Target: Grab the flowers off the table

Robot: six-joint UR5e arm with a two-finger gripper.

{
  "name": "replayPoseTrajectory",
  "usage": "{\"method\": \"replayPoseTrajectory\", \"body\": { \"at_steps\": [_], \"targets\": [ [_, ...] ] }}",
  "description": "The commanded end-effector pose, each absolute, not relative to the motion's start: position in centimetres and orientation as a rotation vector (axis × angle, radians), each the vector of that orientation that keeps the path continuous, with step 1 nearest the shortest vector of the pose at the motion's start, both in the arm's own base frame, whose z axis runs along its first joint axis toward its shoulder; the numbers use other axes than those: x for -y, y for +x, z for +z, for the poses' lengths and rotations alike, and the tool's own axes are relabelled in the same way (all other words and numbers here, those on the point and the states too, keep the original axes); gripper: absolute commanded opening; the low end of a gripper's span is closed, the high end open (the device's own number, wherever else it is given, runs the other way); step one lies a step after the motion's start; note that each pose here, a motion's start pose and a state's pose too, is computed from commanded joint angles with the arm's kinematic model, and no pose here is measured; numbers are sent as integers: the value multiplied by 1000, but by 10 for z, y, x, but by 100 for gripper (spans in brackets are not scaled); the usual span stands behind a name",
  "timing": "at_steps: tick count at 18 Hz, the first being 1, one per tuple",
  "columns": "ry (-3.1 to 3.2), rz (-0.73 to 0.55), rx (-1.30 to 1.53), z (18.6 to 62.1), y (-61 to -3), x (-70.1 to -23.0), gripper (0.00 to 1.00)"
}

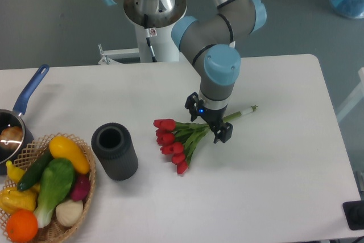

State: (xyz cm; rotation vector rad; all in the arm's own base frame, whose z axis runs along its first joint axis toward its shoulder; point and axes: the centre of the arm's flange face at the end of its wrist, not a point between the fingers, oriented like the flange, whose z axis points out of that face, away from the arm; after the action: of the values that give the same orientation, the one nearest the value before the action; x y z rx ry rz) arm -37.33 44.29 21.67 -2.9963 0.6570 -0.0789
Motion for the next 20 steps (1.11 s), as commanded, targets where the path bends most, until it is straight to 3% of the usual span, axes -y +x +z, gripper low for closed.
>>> {"method": "replayPoseTrajectory", "body": {
  "at_steps": [6,8,14,15,16,20],
  "targets": [
    [-3007,-117,-667,202,-369,-447,99],
    [-3004,-115,-667,204,-369,-448,82],
    [-3002,-108,-683,204,-369,-449,13],
    [-2998,-105,-685,207,-369,-448,5],
    [-2995,-104,-699,207,-370,-448,0],
    [-2990,-59,-693,223,-376,-444,0]
  ]
}}
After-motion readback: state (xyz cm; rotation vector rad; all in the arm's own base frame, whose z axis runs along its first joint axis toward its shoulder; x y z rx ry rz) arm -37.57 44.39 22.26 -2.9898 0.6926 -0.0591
